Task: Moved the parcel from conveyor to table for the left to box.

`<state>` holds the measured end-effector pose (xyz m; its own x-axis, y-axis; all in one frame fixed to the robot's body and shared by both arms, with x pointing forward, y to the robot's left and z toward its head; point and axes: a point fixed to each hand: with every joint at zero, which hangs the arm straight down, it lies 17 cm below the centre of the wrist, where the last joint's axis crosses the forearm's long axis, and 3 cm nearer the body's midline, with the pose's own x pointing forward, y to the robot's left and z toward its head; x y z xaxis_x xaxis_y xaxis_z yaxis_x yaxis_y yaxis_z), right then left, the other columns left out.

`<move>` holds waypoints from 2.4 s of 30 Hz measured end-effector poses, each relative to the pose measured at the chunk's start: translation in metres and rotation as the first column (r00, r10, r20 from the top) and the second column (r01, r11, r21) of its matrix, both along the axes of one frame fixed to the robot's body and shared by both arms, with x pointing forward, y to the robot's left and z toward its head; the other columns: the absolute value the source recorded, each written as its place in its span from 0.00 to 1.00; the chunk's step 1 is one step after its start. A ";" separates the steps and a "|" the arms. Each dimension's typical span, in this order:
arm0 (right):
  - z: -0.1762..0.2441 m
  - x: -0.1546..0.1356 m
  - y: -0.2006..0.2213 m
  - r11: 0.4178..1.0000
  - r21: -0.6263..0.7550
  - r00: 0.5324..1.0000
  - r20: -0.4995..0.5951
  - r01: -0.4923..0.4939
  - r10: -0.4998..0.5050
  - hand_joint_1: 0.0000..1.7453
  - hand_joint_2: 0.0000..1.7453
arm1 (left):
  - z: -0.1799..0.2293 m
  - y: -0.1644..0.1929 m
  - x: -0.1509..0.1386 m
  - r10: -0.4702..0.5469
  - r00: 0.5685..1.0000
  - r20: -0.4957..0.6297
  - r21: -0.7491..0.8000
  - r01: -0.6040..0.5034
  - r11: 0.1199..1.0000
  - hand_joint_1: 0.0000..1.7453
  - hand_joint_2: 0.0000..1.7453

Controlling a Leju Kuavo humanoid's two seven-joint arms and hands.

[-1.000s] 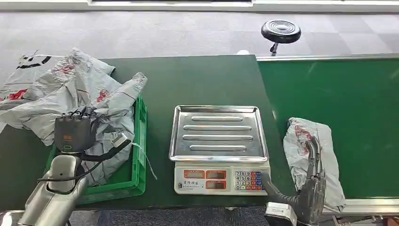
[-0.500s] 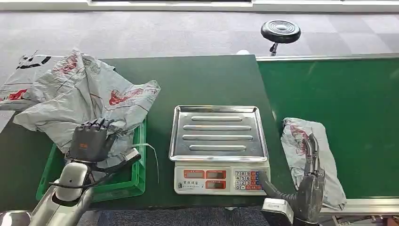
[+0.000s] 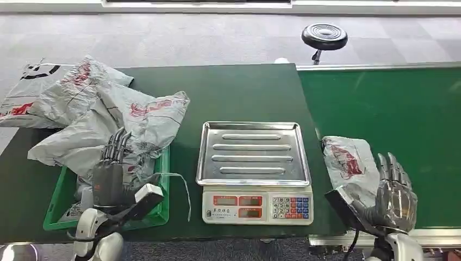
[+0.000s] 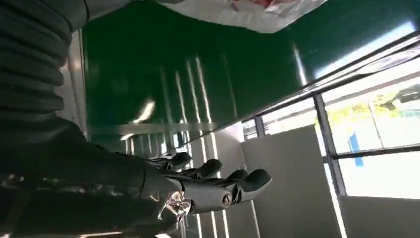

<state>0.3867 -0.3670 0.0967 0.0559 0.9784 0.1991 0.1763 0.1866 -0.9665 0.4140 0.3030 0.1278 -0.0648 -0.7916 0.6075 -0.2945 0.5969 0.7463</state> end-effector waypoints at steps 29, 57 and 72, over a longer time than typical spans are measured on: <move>-0.099 0.075 -0.149 0.970 -0.228 0.903 -0.393 0.089 -0.175 0.00 1.00 | 0.068 0.039 -0.063 0.140 0.920 0.365 -0.663 0.152 0.733 0.00 0.00; -0.191 0.015 -0.014 0.921 0.371 0.845 -0.524 0.116 0.105 0.00 1.00 | 0.072 0.033 -0.047 0.147 0.909 0.391 -0.666 0.169 0.727 0.00 0.00; -0.211 -0.011 -0.013 0.941 0.288 0.809 -0.587 0.176 0.028 1.00 1.00 | 0.062 0.019 -0.038 0.106 0.936 0.336 -0.656 0.151 0.739 0.00 0.00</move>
<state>0.3758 -0.3803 -0.1147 0.3290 0.8557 0.3993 -0.3669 0.5055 -0.7809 0.3763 0.3219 0.1895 -0.3738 -0.1883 0.9082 -0.4228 0.9061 0.0139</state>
